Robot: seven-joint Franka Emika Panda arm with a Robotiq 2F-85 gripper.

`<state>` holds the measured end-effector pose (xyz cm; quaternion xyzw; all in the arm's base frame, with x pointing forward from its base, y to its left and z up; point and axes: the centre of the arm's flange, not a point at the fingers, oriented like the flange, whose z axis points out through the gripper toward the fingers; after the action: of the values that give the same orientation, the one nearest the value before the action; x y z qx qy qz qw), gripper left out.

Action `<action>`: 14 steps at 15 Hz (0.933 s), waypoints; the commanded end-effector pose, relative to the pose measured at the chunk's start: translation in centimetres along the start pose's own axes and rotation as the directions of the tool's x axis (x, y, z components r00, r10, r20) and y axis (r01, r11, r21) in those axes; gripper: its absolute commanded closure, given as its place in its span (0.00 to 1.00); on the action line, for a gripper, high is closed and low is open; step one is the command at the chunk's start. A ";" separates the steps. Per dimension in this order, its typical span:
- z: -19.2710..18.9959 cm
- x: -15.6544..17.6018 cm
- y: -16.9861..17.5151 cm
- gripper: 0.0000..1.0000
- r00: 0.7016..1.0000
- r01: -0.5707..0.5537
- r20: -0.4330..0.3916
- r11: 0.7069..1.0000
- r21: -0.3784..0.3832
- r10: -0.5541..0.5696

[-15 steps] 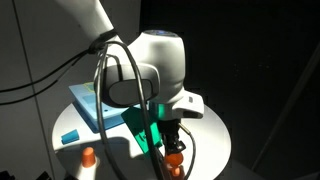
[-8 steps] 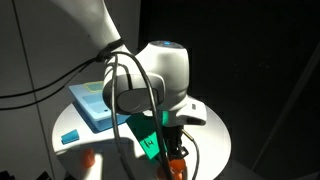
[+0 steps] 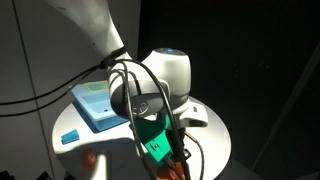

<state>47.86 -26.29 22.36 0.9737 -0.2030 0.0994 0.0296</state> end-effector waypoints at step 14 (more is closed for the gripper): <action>1.5 0.1 -1.8 0.98 0.998 0.059 0.008 0.998 0.001 -0.059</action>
<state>48.91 -24.41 20.89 0.9810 -0.1709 0.0878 0.0286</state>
